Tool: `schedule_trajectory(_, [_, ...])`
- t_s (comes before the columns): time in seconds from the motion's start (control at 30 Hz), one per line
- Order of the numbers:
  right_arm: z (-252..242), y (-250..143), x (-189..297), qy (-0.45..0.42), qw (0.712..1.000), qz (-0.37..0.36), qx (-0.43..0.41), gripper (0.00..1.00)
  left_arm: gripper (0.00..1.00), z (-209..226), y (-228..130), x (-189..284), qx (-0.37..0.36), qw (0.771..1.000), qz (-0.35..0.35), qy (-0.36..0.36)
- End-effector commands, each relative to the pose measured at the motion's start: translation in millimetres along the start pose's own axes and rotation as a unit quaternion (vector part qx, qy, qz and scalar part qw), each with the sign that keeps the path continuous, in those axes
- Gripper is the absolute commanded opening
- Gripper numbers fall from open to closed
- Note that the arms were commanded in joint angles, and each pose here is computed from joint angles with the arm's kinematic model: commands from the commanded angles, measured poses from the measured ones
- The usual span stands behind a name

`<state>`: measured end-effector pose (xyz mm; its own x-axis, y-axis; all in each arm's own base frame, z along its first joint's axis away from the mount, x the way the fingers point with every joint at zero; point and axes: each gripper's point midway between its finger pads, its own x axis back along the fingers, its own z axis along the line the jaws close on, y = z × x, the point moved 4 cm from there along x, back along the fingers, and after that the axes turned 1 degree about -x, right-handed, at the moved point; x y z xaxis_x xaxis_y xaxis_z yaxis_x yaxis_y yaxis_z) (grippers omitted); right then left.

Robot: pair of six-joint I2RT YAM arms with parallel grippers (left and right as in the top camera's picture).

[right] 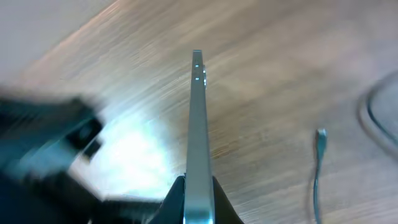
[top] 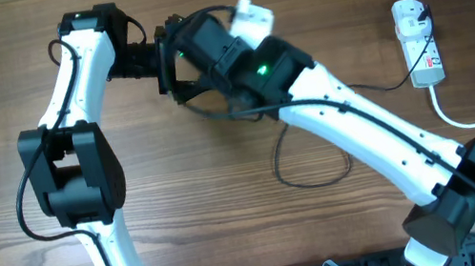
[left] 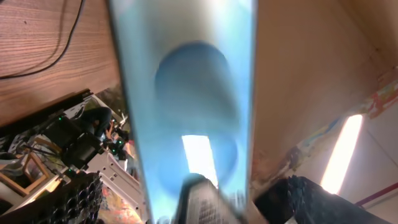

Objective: Plug charger to phone and switch on socket

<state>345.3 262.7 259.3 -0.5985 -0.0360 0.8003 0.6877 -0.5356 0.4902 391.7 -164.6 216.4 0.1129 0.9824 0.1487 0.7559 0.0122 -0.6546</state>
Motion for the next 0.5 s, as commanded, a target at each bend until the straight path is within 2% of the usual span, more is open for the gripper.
schedule_trajectory(0.0, [-4,9,-4,-0.009,0.979,0.007,-0.203,0.05,1.00,-11,-16,2,-0.026,1.000,0.003,-0.009])
schedule_trajectory(0.23, [7,-1,-3,0.008,0.944,0.055,-0.325,0.04,0.99,-12,-16,2,-0.025,1.000,0.003,-0.010])
schedule_trajectory(0.3, [10,0,-3,0.015,0.940,0.055,-0.335,0.04,0.98,-12,-16,2,-0.022,1.000,0.003,-0.010])
schedule_trajectory(0.4, [15,4,0,0.032,0.938,0.054,-0.340,0.04,0.91,-12,-16,2,0.019,1.000,0.003,-0.010])
schedule_trajectory(0.47, [18,8,7,0.046,0.936,0.053,-0.345,0.04,0.91,-12,-16,2,0.031,0.999,0.003,-0.010])
